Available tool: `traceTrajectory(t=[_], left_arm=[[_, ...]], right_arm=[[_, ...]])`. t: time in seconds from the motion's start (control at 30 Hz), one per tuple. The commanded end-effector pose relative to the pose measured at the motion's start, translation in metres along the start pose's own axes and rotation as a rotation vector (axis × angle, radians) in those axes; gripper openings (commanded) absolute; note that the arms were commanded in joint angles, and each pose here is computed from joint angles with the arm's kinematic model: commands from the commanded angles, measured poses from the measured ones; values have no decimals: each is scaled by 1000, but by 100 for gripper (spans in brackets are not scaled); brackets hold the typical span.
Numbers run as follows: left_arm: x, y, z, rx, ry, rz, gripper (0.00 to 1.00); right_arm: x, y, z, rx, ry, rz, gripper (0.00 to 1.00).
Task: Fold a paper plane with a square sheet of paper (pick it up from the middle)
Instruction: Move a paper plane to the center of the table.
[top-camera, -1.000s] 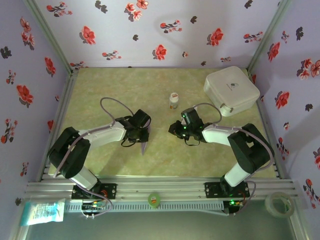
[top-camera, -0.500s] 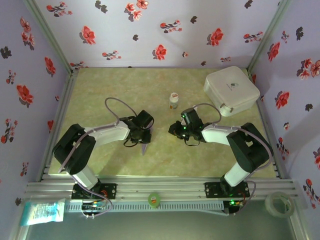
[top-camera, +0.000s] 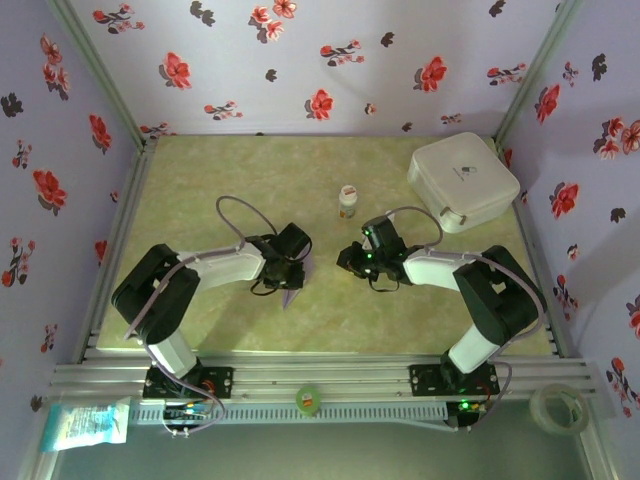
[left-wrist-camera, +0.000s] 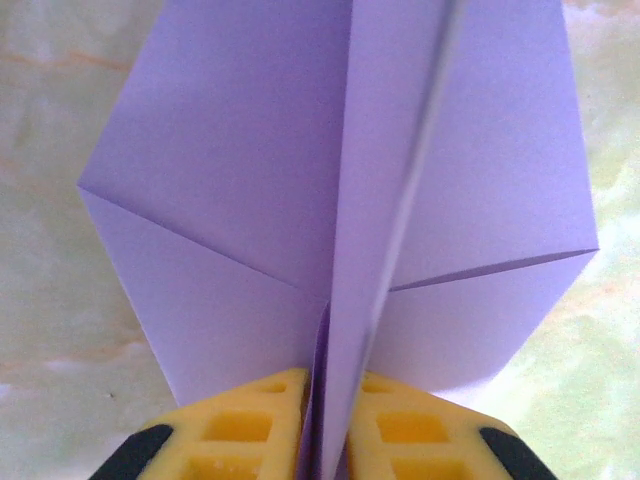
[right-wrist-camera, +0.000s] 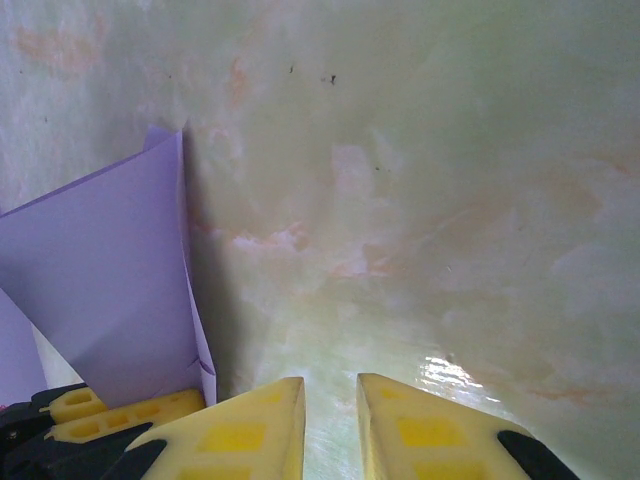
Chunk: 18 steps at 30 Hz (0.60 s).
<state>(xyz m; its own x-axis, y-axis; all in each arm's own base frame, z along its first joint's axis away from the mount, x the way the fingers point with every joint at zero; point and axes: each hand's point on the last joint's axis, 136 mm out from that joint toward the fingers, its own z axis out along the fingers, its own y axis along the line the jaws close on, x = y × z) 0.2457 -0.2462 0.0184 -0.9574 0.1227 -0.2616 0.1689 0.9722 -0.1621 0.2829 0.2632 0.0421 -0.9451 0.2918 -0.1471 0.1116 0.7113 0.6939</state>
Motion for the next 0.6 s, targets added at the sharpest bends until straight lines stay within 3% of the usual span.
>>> traceTrajectory(t=[0.0, 0.33, 0.57], left_arm=[[-2, 1, 0, -32, -8, -5, 15], [-1, 9, 6, -74, -27, -73, 15], [0, 14, 15, -129, -35, -163, 28]], right_arm=[[-1, 8, 1, -16, -2, -17, 21], [-2, 11, 1, -25, -5, -18, 21], [-6, 24, -5, -58, -12, -66, 21]])
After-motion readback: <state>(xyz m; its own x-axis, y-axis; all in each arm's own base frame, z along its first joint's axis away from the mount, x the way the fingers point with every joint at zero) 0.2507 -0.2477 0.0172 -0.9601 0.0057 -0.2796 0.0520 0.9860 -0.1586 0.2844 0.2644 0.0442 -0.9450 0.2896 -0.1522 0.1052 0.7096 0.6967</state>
